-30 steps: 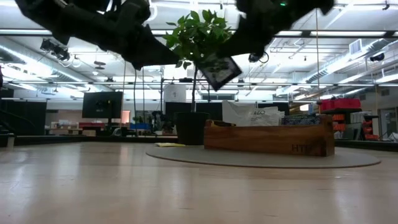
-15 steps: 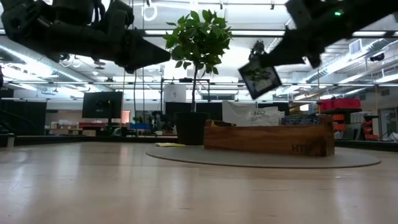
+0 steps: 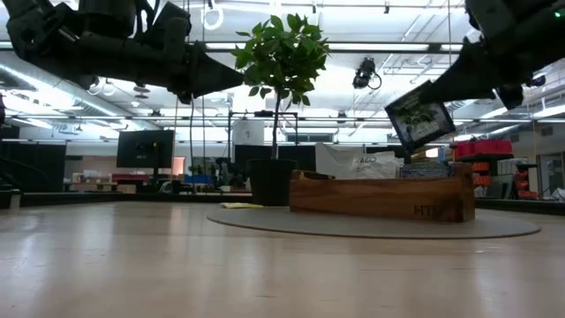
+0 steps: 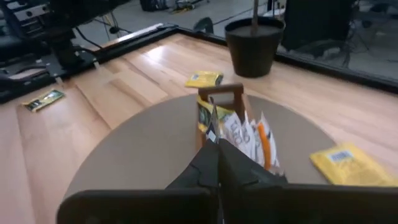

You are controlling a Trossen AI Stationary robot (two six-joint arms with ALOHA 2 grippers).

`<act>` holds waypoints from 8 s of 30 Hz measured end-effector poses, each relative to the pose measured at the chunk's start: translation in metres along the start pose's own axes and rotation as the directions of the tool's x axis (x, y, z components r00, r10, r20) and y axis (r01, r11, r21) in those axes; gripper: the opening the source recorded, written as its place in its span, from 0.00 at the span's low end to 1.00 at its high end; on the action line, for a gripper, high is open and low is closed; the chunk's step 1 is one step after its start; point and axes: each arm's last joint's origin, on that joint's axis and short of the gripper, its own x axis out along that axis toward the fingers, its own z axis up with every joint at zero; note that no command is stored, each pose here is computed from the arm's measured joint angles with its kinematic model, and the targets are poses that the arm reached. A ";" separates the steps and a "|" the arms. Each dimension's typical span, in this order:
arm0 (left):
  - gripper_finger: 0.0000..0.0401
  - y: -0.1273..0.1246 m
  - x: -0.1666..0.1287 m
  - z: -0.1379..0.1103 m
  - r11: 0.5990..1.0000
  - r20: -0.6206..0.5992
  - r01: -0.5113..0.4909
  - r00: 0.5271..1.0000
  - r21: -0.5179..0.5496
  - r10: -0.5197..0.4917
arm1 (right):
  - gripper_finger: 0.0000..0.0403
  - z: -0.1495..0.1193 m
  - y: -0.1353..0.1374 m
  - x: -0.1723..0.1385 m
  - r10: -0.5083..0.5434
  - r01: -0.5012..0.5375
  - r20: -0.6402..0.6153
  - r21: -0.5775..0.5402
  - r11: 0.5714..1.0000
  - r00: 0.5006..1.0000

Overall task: Pick & Place Tea
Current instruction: Put the black tea bag into the right section of the wooden organizer, then put the yellow tea bag into the left section of the wooden organizer

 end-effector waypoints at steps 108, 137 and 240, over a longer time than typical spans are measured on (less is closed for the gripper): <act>0.18 0.001 0.001 -0.001 1.000 -0.011 -0.005 1.000 0.024 0.006 | 0.01 0.036 -0.058 0.056 0.209 -0.142 -0.561 0.160 0.977 0.801; 0.18 0.001 0.001 -0.001 1.000 -0.005 -0.006 1.000 0.006 0.006 | 0.01 -0.023 -0.022 0.028 -0.106 0.114 -0.416 -0.006 0.994 0.903; 0.18 0.025 0.009 0.005 0.993 0.012 -0.115 0.993 0.023 0.114 | 0.44 -0.001 -0.182 0.122 -0.130 0.256 -0.483 0.205 0.945 0.866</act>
